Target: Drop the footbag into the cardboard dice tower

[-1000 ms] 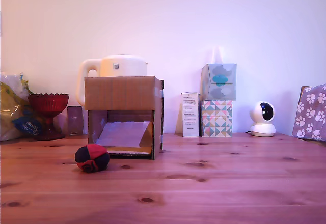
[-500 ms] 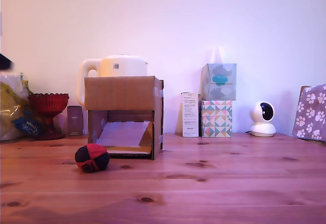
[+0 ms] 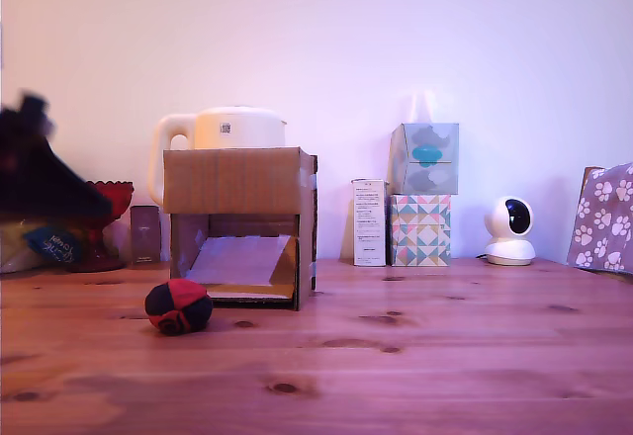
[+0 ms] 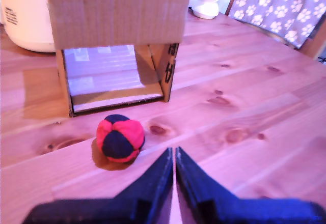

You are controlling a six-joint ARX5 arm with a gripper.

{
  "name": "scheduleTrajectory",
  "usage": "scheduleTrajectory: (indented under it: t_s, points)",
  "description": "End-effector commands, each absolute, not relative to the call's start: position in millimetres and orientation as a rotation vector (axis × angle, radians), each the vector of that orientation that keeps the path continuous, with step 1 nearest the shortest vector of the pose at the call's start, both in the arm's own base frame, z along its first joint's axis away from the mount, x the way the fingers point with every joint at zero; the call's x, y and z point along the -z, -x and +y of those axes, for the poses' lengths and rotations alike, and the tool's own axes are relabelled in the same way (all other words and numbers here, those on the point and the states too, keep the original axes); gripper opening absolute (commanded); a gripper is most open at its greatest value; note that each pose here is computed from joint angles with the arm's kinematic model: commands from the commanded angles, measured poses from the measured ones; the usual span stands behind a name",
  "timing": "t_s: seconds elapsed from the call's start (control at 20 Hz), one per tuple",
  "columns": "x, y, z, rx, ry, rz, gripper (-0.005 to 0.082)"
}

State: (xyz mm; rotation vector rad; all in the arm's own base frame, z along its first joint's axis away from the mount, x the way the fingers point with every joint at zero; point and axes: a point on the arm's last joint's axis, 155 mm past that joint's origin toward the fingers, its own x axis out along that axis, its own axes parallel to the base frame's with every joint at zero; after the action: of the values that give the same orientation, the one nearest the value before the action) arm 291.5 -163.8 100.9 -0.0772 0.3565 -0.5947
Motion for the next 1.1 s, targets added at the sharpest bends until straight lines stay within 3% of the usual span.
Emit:
scheduleTrajectory:
  t_s: [0.0, 0.05, 0.15, 0.2, 0.45, 0.7, 0.9, 0.95, 1.05]
  points:
    - [-106, -301, -168, 0.598, 0.069, 0.334, -0.0021]
    - [-103, -306, -170, 0.597, 0.069, 0.346, 0.0056]
    - [-99, -318, -175, 0.596, 0.067, 0.373, 0.0564]
    - [-97, -324, -176, 0.588, 0.063, 0.383, 0.0777]
    - [-79, -356, -183, 0.563, 0.006, 0.433, 0.075]
    - [-30, -379, -186, 0.525, -0.051, 0.613, 0.0748]
    - [-13, -391, -185, 0.495, -0.065, 0.658, 0.0721]
    - [-11, -392, -184, 0.488, -0.069, 0.668, 0.0655]
    - [-10, -392, -183, 0.482, -0.073, 0.674, 0.0374]
